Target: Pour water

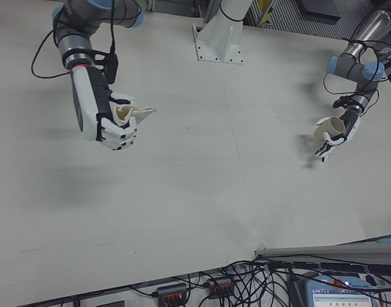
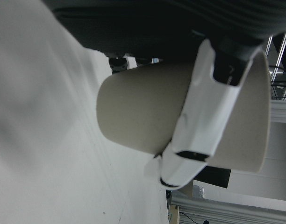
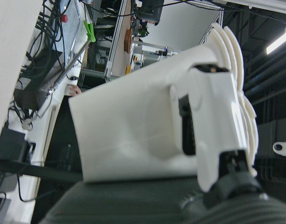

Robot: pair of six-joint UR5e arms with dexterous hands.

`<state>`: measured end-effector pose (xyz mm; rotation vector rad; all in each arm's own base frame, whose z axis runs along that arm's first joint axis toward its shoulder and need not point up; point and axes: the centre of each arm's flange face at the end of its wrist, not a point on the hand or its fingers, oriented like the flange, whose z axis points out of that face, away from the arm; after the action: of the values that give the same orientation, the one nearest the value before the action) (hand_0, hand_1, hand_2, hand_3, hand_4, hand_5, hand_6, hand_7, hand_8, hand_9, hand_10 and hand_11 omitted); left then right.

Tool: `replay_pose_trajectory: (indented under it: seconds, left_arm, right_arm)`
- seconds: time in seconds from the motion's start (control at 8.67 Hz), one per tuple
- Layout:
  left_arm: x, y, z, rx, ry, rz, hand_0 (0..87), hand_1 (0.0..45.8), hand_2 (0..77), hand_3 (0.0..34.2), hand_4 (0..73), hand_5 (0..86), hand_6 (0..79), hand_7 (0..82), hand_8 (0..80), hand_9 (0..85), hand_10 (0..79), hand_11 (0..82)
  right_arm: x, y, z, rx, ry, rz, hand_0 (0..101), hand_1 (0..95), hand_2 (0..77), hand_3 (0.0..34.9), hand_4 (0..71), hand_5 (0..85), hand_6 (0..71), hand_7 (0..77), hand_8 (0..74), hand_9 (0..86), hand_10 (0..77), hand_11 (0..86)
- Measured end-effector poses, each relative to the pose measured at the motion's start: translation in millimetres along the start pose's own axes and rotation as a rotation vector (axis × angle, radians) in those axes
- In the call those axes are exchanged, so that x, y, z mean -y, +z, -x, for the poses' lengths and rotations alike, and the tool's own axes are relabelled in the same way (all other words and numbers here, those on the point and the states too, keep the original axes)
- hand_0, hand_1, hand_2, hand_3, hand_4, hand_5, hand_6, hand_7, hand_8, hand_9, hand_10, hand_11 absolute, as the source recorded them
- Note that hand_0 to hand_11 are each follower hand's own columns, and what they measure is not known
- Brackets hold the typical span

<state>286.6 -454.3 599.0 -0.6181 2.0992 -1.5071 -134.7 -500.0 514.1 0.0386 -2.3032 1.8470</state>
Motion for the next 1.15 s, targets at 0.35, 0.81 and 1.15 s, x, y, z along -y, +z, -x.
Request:
replay_pose_trajectory:
  seconds: [0.35, 0.81, 1.15]
  left_arm:
    - [72, -91, -44, -0.089, 0.039, -0.043, 80.5, 31.6, 31.6, 0.2, 36.0, 51.8, 7.1, 14.7, 1.1, 1.6, 6.0, 13.1]
    - [95, -124, -57, -0.116, 0.083, -0.074, 80.1, 31.1, 31.6, 0.2, 36.0, 51.8, 5.5, 13.6, 1.1, 1.6, 6.0, 13.1]
    - [96, -124, -57, -0.115, 0.113, -0.077, 80.4, 31.1, 31.6, 0.2, 36.0, 51.8, 5.5, 13.6, 1.1, 1.6, 6.0, 13.1]
  right_arm:
    - [185, -38.6, -15, -0.046, 0.069, -0.039, 80, 24.5, 77.4, 3.4, 34.9, 68.2, 60.5, 64.9, 51.3, 63.3, 44.2, 56.2]
    - [316, -61.7, -29, -0.042, 0.081, -0.112, 80, 24.5, 77.4, 3.5, 38.2, 66.5, 62.7, 64.9, 52.9, 64.4, 44.2, 56.2]
    - [332, -74.3, -15, -0.021, 0.133, -0.127, 77, 16.4, 77.4, 4.8, 34.4, 60.5, 62.7, 64.9, 29.5, 45.3, 42.0, 55.6]
